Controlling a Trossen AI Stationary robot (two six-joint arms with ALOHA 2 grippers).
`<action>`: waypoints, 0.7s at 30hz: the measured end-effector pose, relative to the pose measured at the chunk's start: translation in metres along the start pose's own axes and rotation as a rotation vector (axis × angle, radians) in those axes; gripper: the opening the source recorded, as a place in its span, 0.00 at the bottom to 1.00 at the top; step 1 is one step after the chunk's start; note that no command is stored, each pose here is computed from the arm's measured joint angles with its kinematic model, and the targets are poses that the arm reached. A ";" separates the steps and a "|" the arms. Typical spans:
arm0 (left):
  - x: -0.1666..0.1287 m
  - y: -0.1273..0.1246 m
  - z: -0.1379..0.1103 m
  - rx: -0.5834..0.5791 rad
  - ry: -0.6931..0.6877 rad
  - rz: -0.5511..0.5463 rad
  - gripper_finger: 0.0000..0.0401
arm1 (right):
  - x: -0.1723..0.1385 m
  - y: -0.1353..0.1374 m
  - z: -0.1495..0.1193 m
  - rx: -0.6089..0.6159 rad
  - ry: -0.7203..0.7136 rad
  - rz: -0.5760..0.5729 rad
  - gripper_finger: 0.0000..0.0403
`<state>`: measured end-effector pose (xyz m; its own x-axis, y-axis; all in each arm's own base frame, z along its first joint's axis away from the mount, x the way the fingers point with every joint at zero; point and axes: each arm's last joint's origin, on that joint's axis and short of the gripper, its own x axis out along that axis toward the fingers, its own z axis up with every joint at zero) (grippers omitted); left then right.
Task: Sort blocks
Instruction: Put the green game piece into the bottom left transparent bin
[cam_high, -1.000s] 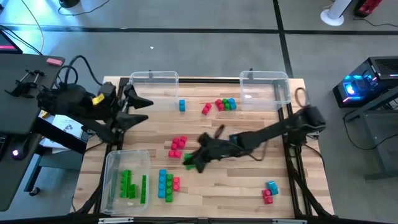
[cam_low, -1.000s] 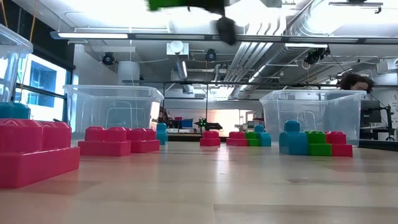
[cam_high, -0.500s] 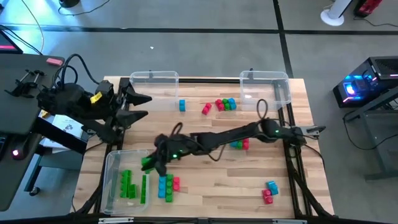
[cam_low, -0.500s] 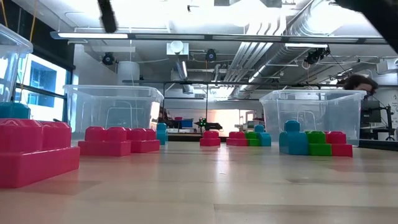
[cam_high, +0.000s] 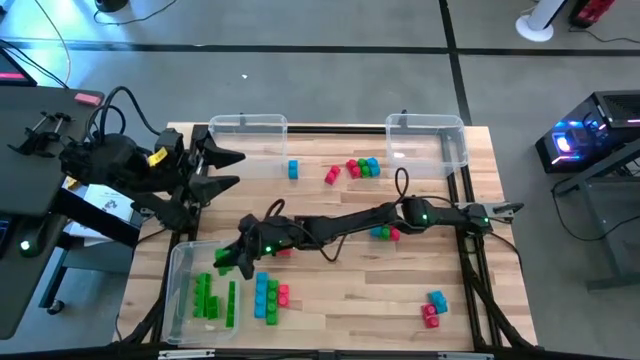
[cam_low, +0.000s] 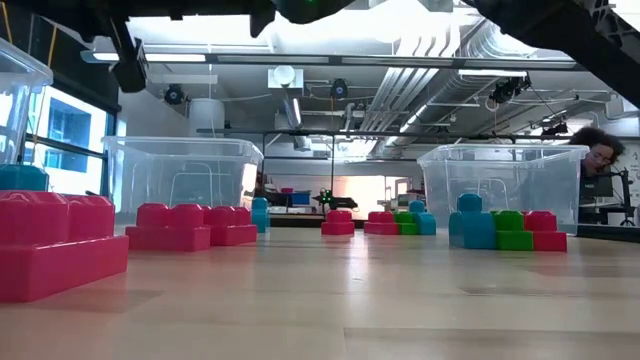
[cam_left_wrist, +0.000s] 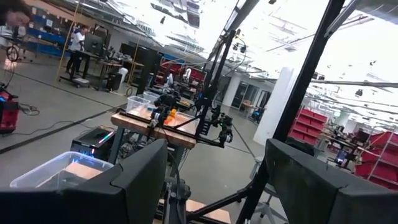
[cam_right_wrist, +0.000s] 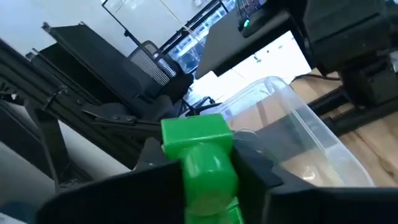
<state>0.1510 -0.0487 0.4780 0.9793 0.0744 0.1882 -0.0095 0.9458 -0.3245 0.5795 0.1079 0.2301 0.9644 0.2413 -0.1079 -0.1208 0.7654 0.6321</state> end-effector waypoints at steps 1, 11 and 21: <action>0.000 0.000 0.000 0.001 0.001 0.000 0.64 | 0.000 0.001 0.001 -0.011 -0.002 0.010 0.20; 0.000 0.000 0.000 0.000 -0.003 0.014 0.64 | -0.008 0.015 0.028 -0.138 0.029 0.130 0.54; 0.000 0.001 -0.001 0.005 0.005 0.017 0.64 | -0.084 0.025 0.059 -0.484 0.589 -0.220 0.51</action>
<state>0.1512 -0.0484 0.4770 0.9799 0.0892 0.1782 -0.0274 0.9460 -0.3231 0.5090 0.0721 0.3001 0.7111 0.2270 -0.6654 -0.1615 0.9739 0.1596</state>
